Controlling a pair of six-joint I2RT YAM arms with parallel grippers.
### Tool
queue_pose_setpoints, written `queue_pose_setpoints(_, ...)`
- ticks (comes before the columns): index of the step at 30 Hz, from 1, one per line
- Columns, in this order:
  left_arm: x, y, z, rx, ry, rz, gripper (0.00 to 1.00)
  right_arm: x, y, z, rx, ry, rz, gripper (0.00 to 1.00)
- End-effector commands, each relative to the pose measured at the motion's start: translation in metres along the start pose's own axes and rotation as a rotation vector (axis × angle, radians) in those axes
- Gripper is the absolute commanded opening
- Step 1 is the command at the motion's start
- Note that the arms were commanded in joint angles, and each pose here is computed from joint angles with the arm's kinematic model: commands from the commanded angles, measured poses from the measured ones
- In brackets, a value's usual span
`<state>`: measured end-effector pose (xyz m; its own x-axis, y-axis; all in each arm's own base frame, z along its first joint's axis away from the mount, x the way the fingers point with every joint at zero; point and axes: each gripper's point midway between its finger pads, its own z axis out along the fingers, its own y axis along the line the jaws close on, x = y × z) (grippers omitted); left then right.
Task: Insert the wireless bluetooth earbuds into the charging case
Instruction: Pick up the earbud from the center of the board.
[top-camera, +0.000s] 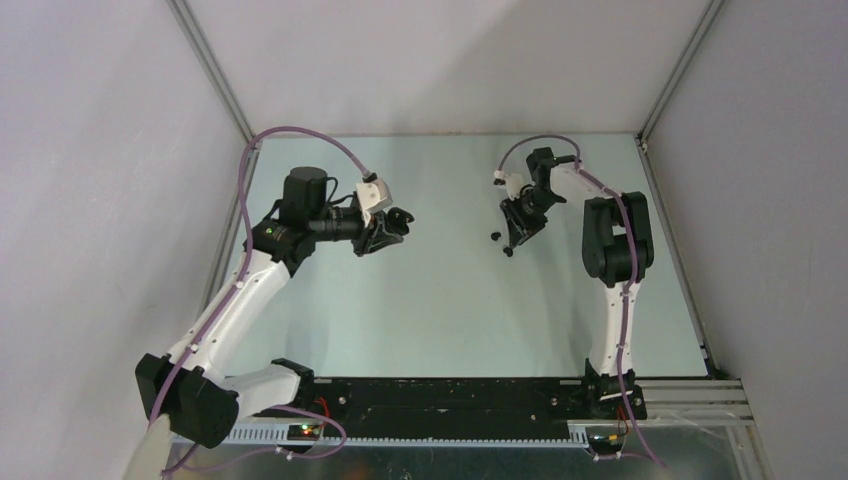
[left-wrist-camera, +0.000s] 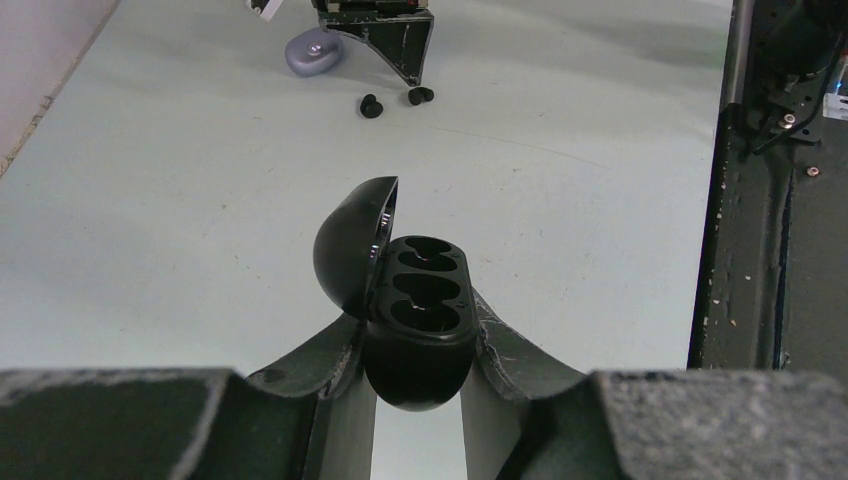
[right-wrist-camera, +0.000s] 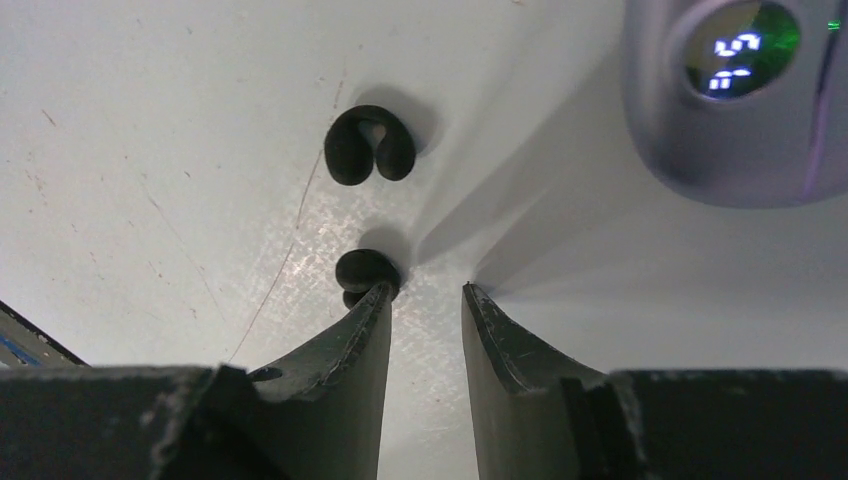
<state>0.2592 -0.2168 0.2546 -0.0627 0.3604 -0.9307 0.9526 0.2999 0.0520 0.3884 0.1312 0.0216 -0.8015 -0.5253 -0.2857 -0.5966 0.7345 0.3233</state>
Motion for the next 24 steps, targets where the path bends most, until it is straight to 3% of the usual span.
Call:
queue_pose_setpoints(1, -0.003, 0.000, 0.000, -0.007, -0.011, 0.043, 0.00, 0.003, 0.009, 0.004, -0.036, 0.025, -0.020, 0.37)
queue_pose_setpoints(24, 0.001, 0.001, 0.002, -0.010, -0.002, 0.051, 0.00, 0.001, 0.022, 0.007, -0.052, 0.044, -0.045, 0.36)
